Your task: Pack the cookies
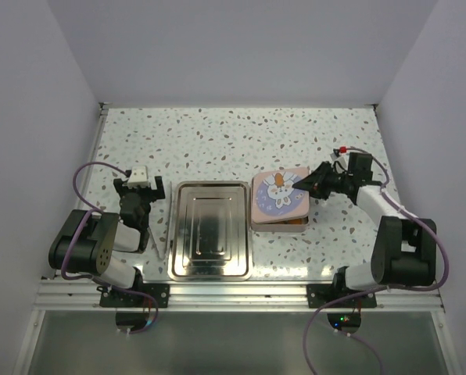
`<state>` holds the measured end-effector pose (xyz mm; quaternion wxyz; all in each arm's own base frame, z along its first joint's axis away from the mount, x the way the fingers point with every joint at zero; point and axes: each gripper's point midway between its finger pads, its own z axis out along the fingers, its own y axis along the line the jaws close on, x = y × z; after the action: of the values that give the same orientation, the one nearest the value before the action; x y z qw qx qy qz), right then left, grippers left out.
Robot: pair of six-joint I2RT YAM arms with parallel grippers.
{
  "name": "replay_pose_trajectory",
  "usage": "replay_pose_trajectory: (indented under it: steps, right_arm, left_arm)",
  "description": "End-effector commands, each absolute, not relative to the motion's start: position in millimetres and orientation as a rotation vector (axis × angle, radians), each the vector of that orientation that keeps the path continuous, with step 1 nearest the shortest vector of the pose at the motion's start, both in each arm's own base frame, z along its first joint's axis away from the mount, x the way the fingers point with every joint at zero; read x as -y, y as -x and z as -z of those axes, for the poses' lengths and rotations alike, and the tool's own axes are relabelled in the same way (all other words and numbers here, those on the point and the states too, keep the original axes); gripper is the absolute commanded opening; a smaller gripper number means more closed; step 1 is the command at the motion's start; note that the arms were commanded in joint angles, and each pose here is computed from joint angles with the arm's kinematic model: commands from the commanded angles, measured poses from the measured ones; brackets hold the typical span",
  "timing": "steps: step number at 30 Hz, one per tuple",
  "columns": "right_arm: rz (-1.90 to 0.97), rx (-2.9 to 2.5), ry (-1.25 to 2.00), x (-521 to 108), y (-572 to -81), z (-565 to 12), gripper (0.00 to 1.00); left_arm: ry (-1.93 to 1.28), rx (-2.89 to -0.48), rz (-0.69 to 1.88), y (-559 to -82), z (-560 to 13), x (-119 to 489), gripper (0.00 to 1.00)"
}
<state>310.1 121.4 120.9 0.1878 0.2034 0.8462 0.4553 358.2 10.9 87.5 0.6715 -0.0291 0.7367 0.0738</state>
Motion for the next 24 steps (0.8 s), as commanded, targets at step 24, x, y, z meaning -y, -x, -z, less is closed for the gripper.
replay_pose_trajectory:
  steps: [24]
  right_arm:
    - [-1.047, -2.651, -0.535, -98.4, -290.1, -42.5, 0.32]
  left_arm:
    - [0.09, -1.549, -0.176, -362.9, -114.8, -15.5, 1.0]
